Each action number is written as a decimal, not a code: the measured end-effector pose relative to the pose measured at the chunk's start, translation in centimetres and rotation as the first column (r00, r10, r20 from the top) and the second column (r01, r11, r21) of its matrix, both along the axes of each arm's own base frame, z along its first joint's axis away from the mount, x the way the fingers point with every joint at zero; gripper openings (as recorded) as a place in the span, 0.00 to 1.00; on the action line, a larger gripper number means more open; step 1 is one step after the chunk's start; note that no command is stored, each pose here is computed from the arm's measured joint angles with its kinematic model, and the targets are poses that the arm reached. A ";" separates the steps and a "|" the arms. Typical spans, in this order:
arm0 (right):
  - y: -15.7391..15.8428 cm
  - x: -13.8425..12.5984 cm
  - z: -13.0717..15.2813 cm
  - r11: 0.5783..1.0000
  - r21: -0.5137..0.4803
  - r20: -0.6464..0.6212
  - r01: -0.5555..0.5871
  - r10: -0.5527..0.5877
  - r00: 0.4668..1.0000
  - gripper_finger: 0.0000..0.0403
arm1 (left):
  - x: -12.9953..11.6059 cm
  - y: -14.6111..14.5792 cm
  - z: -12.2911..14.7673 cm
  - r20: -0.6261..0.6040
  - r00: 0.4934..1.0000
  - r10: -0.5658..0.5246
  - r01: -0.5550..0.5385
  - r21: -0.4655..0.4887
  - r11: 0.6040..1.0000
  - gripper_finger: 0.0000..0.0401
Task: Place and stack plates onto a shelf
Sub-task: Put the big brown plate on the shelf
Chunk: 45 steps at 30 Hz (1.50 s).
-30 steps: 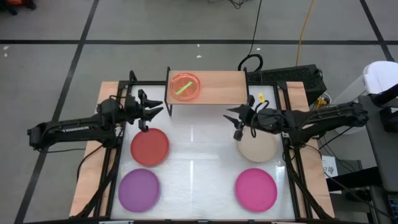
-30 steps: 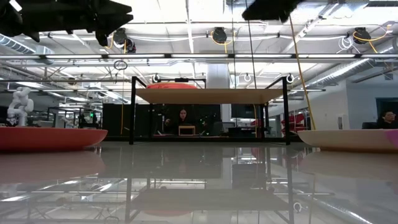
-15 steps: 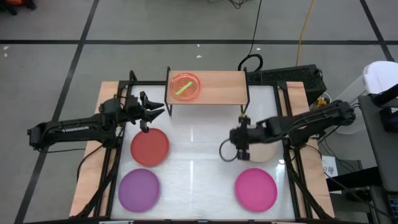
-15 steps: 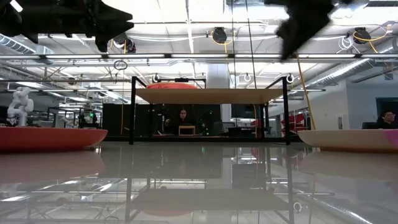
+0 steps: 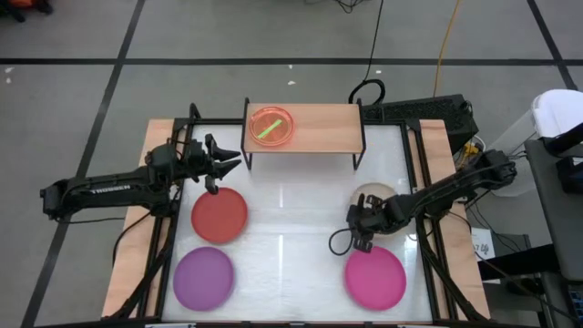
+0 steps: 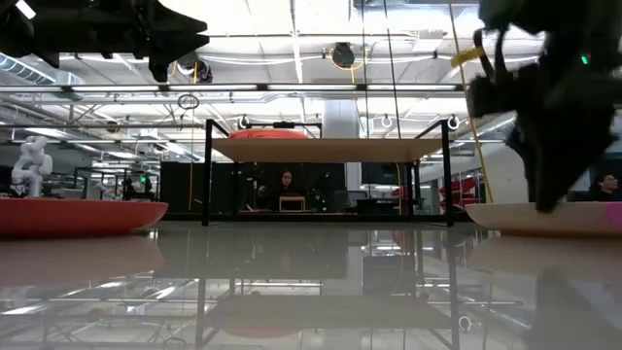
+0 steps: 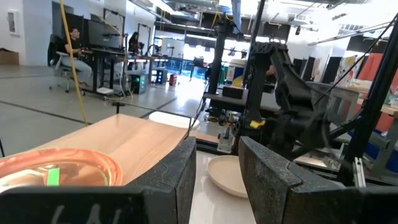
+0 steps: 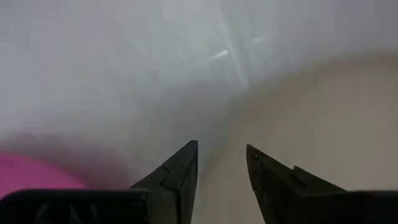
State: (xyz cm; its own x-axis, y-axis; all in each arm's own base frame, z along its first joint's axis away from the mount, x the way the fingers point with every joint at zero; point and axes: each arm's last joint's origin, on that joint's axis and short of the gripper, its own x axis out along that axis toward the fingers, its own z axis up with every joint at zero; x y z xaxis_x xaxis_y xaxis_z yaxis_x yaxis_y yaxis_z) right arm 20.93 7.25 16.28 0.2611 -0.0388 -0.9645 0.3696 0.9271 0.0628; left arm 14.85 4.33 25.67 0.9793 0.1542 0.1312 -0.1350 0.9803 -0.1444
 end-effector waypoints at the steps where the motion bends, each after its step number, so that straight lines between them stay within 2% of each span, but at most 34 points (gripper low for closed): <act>1: -0.1 -0.3 -0.5 1.000 0.001 -0.008 0.017 -0.017 1.000 0.29 | 0.0 0.0 0.0 0.000 1.000 0.000 0.000 0.000 1.000 0.32; 5: -0.5 -1.2 -1.9 0.997 0.001 -0.031 0.072 -0.072 0.997 0.29 | 0.0 0.0 0.0 0.000 1.000 0.000 0.000 0.000 1.000 0.32; 10: -0.6 -1.6 -2.3 0.997 -0.007 -0.045 0.072 -0.072 0.996 0.27 | 0.0 0.0 0.0 0.000 1.000 -0.001 0.001 0.001 1.000 0.32; 13: -0.5 -1.4 -2.1 0.998 -0.008 -0.041 0.059 -0.059 0.997 0.20 | 0.0 0.0 0.0 0.000 1.000 -0.001 0.001 0.001 1.000 0.32; 17: -0.4 -1.0 -1.5 0.999 -0.014 -0.025 0.041 -0.042 0.999 0.05 | 0.0 0.0 0.0 0.000 1.000 0.000 0.000 0.001 1.000 0.32; 22: 0.0 -0.1 0.3 1.000 0.011 0.046 0.000 -0.001 0.999 0.02 | 0.0 0.0 0.0 -0.001 1.000 0.000 0.000 0.001 1.000 0.32; 25: 0.3 0.9 2.5 0.999 0.028 0.141 -0.041 0.036 0.989 0.01 | 0.0 0.0 0.0 -0.001 1.000 0.000 0.000 0.001 1.000 0.32; 28: 0.6 1.7 5.0 0.996 0.004 0.269 -0.086 0.081 0.960 0.00 | 0.0 0.0 0.0 -0.001 1.000 0.000 0.000 0.002 1.000 0.32; 32: 0.8 2.7 8.5 0.988 -0.084 0.457 -0.128 0.152 0.876 0.00 | 0.0 0.0 0.0 -0.001 1.000 0.000 0.000 0.003 1.000 0.32; 36: 0.5 3.3 11.3 0.963 -0.246 0.547 -0.112 0.233 0.804 0.00 | 0.0 0.0 0.0 -0.001 1.000 0.000 0.000 0.003 1.000 0.32; 38: -0.1 3.5 12.5 0.928 -0.366 0.548 -0.074 0.279 0.788 0.00 | 0.0 0.0 0.0 -0.002 1.000 0.001 -0.001 0.009 1.000 0.32; 41: -1.5 4.0 13.8 0.852 -0.523 0.520 0.010 0.310 0.796 0.00 | 0.0 0.0 0.0 0.000 1.000 0.009 -0.009 0.008 1.000 0.32; 45: -4.5 4.7 14.7 0.754 -0.650 0.475 0.092 0.309 0.824 0.00 | 0.0 0.0 0.0 0.000 1.000 0.009 -0.009 0.007 1.000 0.32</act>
State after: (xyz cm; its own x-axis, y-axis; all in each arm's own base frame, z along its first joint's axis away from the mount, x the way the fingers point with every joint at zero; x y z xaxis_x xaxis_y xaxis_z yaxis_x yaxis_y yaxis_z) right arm 25.67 2.70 30.99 0.7509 -0.5076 -0.4226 0.3551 0.8497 -0.3896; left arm 14.85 4.35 25.69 0.9779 0.1619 0.1324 -0.1436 0.9800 -0.1378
